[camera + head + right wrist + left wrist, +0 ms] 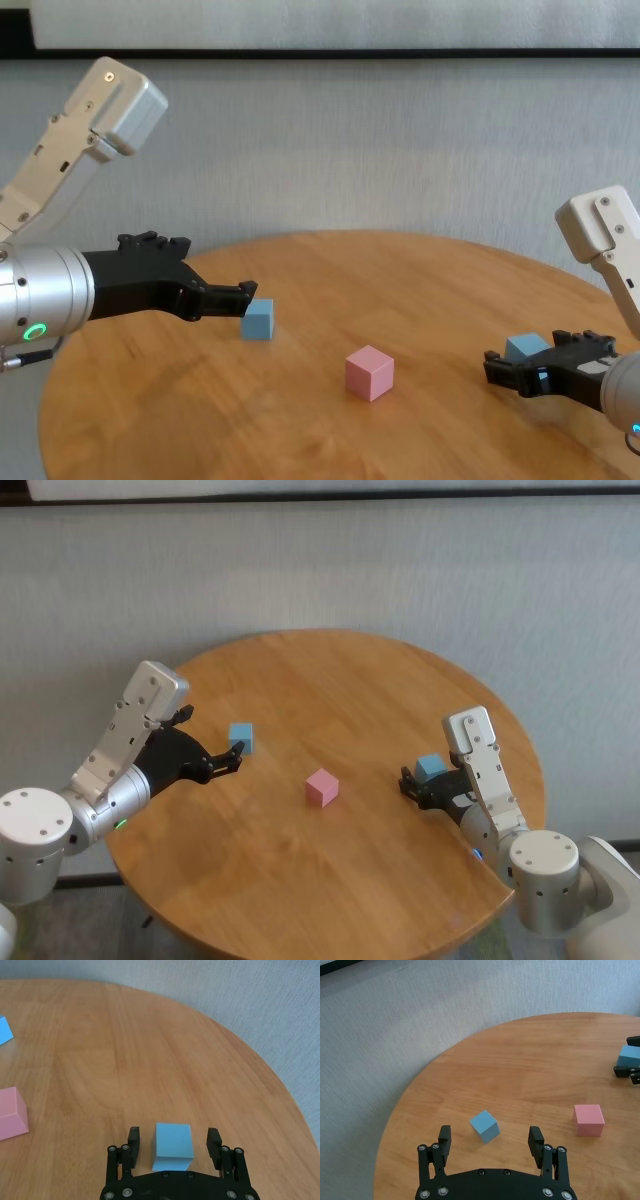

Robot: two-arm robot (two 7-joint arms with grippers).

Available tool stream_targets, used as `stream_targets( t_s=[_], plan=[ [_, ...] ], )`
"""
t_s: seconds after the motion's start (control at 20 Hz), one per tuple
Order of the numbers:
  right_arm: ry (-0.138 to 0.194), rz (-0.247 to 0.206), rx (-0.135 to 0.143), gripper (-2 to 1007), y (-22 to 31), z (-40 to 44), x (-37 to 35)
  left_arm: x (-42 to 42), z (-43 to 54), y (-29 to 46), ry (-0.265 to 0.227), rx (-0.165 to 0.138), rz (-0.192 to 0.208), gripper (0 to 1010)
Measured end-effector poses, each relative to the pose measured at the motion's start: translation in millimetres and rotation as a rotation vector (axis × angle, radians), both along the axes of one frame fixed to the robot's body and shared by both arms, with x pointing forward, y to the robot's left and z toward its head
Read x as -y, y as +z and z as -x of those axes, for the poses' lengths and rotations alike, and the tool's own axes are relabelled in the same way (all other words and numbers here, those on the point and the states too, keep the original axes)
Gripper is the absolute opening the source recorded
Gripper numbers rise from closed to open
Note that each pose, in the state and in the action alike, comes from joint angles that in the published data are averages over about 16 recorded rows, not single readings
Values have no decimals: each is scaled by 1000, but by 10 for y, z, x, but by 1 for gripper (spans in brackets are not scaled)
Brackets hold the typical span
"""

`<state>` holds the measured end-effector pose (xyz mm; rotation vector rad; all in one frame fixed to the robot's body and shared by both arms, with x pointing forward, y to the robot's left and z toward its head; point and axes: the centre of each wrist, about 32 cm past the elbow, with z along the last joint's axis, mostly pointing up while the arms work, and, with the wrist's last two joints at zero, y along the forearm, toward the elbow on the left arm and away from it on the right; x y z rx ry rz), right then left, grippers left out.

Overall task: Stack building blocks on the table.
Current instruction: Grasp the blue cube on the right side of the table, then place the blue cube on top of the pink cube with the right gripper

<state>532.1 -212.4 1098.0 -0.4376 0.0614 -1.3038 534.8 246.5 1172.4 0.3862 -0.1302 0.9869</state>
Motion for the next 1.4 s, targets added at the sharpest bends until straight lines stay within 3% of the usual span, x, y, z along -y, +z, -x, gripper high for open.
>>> stream_targets(
  t_s=[0.5,0.85,1.1,1.4],
  plan=[
    [-14,-4,-15,541,-1,-3,9,0,0,0,0,0,0,1000],
    [13,-12,-9,394,41,26,-8,0,0,0,0,0,0,1000],
    [84,-23,1,362,97,61,-68,0,0,0,0,0,0,1000],
    [220,-52,10,361,194,78,-168,0,0,0,0,0,0,1000]
  ],
)
